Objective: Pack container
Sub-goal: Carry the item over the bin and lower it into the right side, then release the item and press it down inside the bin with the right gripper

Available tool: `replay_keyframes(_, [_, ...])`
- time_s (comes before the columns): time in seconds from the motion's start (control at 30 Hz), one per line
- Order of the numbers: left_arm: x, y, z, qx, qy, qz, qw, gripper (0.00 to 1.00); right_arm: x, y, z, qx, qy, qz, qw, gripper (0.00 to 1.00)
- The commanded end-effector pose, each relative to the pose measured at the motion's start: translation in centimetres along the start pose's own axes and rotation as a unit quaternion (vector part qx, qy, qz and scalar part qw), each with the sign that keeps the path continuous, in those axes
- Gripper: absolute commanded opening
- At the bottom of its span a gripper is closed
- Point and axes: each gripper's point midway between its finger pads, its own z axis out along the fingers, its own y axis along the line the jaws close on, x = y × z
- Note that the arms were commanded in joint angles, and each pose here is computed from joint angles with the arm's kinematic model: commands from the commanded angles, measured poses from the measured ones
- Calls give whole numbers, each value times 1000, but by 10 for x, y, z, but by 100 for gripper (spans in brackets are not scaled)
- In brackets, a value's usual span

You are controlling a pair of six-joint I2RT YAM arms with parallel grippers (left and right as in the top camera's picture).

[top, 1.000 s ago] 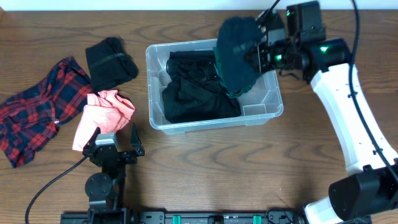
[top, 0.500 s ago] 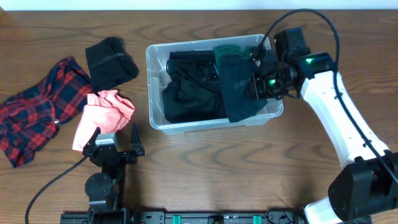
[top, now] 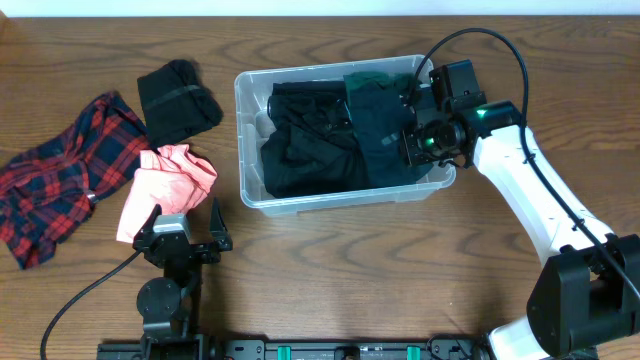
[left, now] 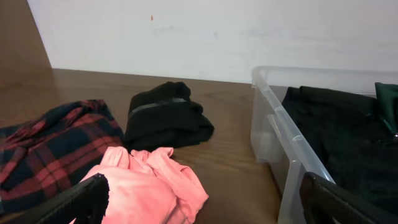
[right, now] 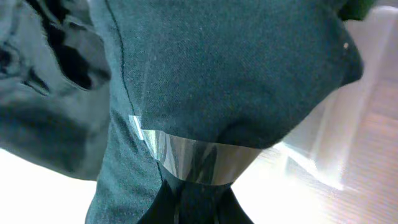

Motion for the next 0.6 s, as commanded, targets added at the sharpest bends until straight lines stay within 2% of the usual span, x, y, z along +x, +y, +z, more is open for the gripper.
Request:
replay_keyframes(0.0, [15, 2, 1, -5, 24, 4, 1000, 98, 4, -7, -3, 27, 6, -14, 1000, 1])
replay_keyframes(0.27, [15, 2, 1, -5, 24, 4, 1000, 98, 22, -7, -4, 29, 41, 8, 999, 2])
replay_keyframes(0.3, [15, 2, 1, -5, 24, 4, 1000, 98, 22, -7, -4, 29, 41, 7, 999, 18])
replay_keyframes(0.33, [15, 2, 1, -5, 24, 4, 1000, 98, 22, -7, -4, 29, 41, 7, 999, 29])
replay_keyframes(0.43, [15, 2, 1, -5, 24, 4, 1000, 98, 17, -9, -3, 33, 31, 5, 999, 53])
replay_keyframes(0.57, [15, 2, 1, -5, 24, 4, 1000, 98, -7, -14, -7, 48, -14, -26, 998, 69])
